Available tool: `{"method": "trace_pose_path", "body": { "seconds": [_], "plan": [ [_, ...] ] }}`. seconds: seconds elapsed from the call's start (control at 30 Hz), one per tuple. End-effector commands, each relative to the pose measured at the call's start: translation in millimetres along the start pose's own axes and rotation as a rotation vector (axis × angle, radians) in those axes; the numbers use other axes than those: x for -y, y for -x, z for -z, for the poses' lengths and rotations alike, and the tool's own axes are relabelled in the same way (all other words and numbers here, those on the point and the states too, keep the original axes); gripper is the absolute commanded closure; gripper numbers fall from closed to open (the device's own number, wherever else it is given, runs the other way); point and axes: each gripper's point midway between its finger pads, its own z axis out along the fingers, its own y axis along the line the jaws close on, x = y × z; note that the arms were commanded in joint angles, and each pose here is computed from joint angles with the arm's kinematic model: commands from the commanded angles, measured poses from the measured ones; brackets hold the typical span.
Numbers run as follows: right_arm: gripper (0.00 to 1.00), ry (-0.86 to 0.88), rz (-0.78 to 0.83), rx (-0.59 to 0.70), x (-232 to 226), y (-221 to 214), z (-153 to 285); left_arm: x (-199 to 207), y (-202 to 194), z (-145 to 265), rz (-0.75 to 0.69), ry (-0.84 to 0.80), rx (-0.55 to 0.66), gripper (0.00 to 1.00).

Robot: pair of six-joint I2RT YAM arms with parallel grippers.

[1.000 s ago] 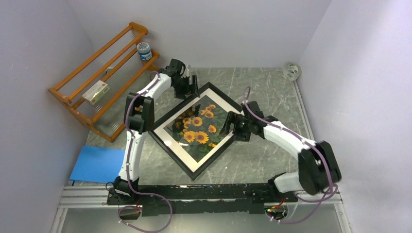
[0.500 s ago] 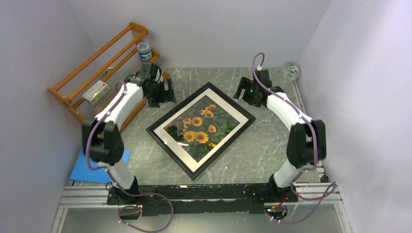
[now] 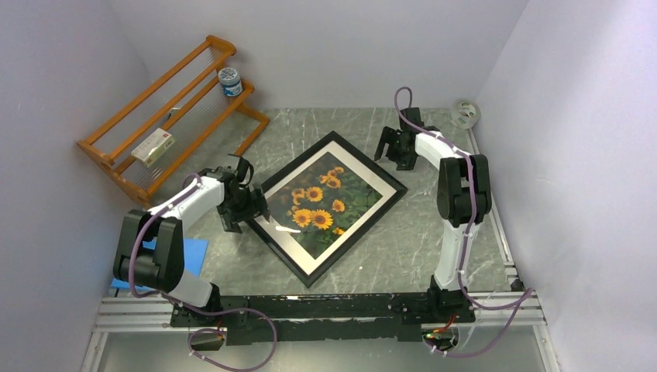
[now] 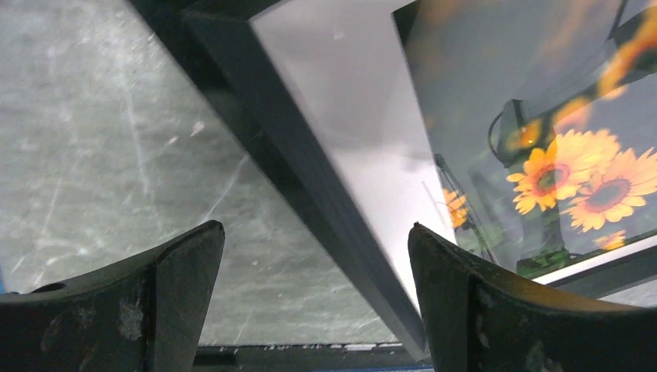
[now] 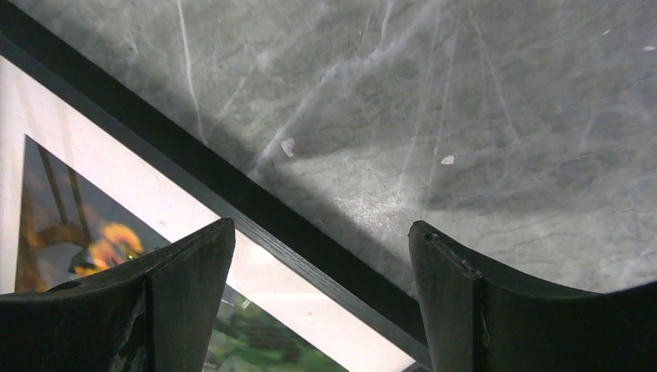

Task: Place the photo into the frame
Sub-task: Adjust the photo frame at the center of the board.

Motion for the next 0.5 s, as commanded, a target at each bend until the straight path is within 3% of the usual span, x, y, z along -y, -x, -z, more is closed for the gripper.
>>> {"method": "trace_pose_path", "body": {
  "seconds": [0.0,0.27,0.47],
  "plan": [
    [0.14,0.062,0.013,-0.021,-8.6,-0.1,2.7,29.4,15.4,-15.0,-0.022,-0.165,0.050,0.06],
    [0.15,0.163,-0.033,-0.125,-12.1,-45.5,15.4,77.0,42.8,-15.9,-0.128,-0.382,0.054,0.08],
    [0.16,0.182,-0.134,-0.113,-4.3,-72.6,45.0,94.2,79.9,-27.9,-0.116,-0.455,0.024,0.10]
  ]
}}
